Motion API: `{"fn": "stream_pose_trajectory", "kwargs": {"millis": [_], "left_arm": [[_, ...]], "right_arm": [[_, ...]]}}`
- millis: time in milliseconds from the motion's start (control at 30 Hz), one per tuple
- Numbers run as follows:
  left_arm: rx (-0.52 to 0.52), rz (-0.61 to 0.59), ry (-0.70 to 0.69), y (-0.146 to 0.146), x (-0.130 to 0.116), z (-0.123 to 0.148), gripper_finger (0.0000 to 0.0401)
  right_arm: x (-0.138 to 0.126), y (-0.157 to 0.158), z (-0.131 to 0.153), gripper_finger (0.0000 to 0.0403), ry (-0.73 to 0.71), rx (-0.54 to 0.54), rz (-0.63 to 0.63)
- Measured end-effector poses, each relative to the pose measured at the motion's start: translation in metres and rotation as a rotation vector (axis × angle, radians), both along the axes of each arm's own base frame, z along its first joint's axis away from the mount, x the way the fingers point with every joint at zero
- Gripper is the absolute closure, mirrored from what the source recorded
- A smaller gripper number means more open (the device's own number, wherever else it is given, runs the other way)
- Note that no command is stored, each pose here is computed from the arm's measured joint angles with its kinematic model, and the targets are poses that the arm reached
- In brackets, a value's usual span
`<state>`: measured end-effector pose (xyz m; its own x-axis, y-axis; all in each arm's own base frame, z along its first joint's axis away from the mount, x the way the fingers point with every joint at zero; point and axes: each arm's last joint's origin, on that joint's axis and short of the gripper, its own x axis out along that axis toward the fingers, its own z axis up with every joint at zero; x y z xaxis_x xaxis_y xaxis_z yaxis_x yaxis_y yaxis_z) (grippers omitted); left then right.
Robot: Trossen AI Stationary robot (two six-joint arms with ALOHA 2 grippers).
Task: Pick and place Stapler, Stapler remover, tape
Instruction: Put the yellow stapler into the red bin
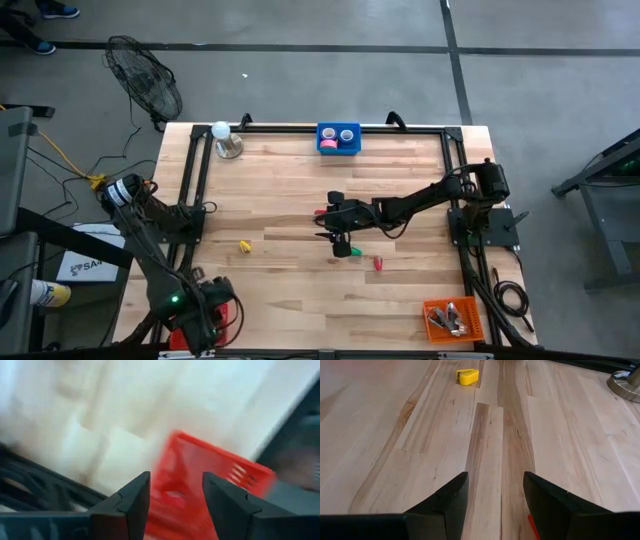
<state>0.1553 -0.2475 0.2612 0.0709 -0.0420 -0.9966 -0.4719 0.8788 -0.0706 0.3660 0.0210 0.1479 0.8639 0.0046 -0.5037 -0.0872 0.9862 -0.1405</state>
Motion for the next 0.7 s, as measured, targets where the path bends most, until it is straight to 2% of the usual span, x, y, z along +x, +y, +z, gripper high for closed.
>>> {"fn": "stream_pose_trajectory", "kwargs": {"millis": [267, 433, 700], "left_arm": [[0.308, -0.121, -0.061, 0.027, 0.006, 0.001, 0.0233], [0.369, -0.233, -0.06, 0.043, 0.025, -0.001, 0.0215], [0.421, -0.329, 0.069, 0.08, 0.049, -0.024, 0.0171]], "right_arm": [[0.0, 0.0, 0.0, 0.0221, 0.003, 0.0, 0.0], [0.0, 0.0, -0.001, 0.0221, 0.009, -0.001, 0.0], [-0.001, 0.0, -0.002, 0.0221, 0.024, -0.001, 0.0]]}}
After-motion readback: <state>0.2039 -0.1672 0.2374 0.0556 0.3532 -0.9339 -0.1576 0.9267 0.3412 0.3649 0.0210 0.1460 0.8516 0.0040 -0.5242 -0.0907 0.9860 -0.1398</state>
